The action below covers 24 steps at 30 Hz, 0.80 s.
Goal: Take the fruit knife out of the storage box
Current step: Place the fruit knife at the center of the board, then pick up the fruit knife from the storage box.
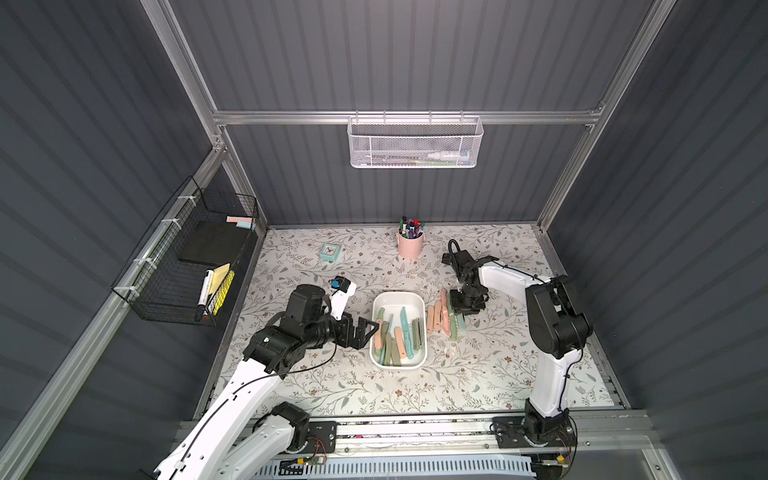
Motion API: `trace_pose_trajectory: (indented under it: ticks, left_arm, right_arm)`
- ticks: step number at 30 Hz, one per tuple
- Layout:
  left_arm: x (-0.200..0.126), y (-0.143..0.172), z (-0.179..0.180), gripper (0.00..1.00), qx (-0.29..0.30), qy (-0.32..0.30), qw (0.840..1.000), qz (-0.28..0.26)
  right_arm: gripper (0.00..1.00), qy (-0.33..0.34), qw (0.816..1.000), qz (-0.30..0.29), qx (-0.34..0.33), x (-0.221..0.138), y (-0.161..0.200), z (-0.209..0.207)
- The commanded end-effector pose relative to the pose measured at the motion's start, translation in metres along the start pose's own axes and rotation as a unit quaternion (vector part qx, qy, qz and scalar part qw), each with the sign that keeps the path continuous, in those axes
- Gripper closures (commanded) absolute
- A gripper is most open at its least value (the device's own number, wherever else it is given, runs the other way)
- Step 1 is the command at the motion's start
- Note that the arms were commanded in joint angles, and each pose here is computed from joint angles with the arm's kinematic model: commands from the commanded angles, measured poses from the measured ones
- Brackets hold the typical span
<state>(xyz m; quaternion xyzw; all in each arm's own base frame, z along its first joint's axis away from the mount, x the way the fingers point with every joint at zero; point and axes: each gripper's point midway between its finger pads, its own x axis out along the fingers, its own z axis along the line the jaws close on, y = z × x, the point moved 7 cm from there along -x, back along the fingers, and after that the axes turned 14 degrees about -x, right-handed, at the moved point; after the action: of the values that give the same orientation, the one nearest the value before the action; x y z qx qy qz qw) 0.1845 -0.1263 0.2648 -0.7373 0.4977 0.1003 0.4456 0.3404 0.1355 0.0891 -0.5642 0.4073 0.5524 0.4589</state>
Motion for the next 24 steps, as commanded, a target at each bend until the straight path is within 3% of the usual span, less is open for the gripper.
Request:
trace_pose_trajectory:
  ticks: [1,8,17,24]
  left_arm:
    - [0.000,0.001,0.001,0.01,0.007,0.002,1.000,-0.001]
    - [-0.001,0.000,0.006,0.01,0.010,-0.021,1.000,-0.010]
    - [-0.001,0.001,0.023,0.01,0.010,-0.092,0.995,-0.027]
    - [0.000,0.004,0.014,0.01,0.019,-0.044,0.999,-0.017]
  right_arm:
    - [0.63,-0.002,1.000,-0.022,0.010,-0.024,0.001,-0.001]
    - [0.59,-0.042,0.996,-0.082,0.009,-0.063,0.013,0.011]
    - [0.43,-0.075,0.969,-0.204,-0.113,-0.123,0.032,0.094]
    - [0.38,-0.188,0.953,-0.179,-0.156,-0.107,0.041,0.162]
